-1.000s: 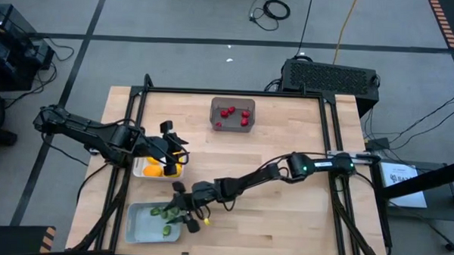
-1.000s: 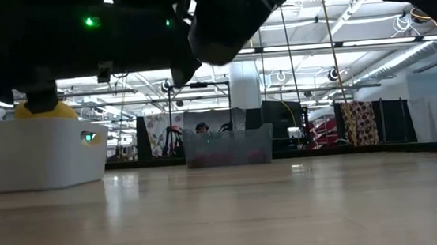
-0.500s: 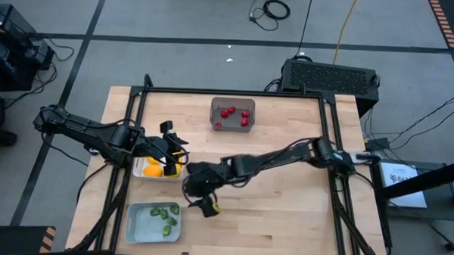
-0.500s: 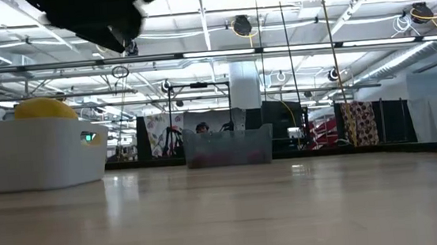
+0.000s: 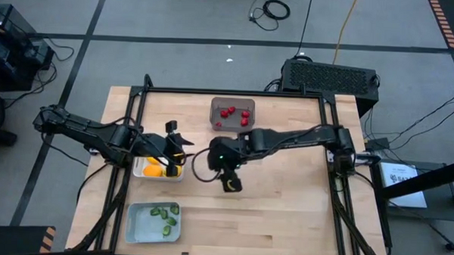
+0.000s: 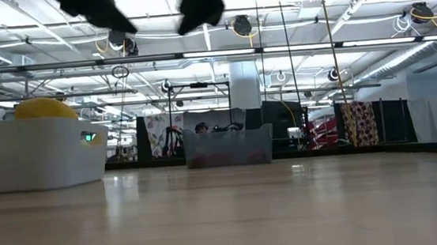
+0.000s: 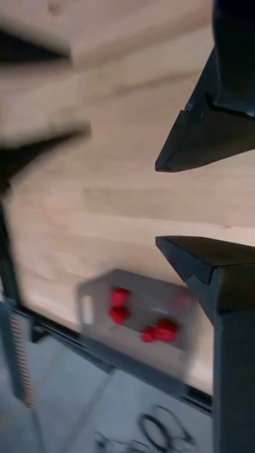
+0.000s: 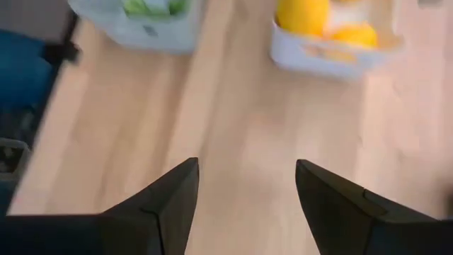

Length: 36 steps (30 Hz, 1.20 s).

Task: Sort produce into baskets
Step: Return to Home Position

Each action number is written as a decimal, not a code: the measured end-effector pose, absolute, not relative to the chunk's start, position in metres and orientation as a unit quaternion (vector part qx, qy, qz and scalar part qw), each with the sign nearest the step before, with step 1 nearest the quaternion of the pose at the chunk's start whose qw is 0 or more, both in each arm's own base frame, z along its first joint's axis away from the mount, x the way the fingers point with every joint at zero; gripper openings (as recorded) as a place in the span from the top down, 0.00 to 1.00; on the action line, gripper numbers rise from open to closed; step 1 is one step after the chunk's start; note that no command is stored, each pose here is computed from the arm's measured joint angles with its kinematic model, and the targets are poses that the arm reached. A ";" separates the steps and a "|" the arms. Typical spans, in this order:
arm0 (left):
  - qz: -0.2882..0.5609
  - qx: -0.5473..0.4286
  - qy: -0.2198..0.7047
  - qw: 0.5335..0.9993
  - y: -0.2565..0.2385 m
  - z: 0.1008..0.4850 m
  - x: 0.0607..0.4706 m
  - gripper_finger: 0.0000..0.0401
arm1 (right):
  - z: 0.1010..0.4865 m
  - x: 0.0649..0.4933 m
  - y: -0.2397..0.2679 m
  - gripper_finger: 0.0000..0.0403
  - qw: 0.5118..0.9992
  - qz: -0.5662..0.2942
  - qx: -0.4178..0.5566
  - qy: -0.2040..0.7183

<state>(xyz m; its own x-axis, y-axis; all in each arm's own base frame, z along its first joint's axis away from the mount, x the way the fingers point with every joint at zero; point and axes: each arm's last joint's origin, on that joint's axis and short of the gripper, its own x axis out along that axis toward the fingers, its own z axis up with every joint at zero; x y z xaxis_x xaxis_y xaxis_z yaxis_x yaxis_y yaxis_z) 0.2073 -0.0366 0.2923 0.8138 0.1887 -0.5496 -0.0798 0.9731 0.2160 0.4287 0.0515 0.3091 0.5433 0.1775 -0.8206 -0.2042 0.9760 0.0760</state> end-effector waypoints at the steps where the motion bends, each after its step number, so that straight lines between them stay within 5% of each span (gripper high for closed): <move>1: 0.062 0.094 0.286 0.952 -0.037 0.294 0.209 0.59 | 0.312 0.424 0.050 0.44 0.873 0.103 -0.018 0.476; 8: -0.019 0.119 0.200 0.972 -0.043 0.310 0.218 0.59 | 0.321 0.385 0.028 0.46 0.873 0.052 -0.039 0.483; 14: -0.069 0.133 0.163 0.975 -0.043 0.313 0.221 0.59 | 0.313 0.324 0.001 0.52 0.927 -0.002 0.004 0.375; 22: -0.058 0.118 0.114 0.985 -0.028 0.272 0.225 0.59 | 0.277 0.251 -0.007 0.57 0.980 -0.026 0.065 0.188; 36: -0.014 0.034 0.071 0.997 0.014 0.230 0.193 0.59 | 0.226 0.202 -0.007 0.69 0.988 -0.028 0.075 0.133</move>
<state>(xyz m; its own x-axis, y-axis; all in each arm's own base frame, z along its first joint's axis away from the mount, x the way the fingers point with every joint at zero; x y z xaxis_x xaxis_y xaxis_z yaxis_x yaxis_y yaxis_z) 0.1928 0.0135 0.2298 0.9896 -0.0232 -0.1419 0.0328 0.9973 0.0659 0.2015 -0.0075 0.2257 0.9632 -0.0355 -0.2665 0.0754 0.9871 0.1411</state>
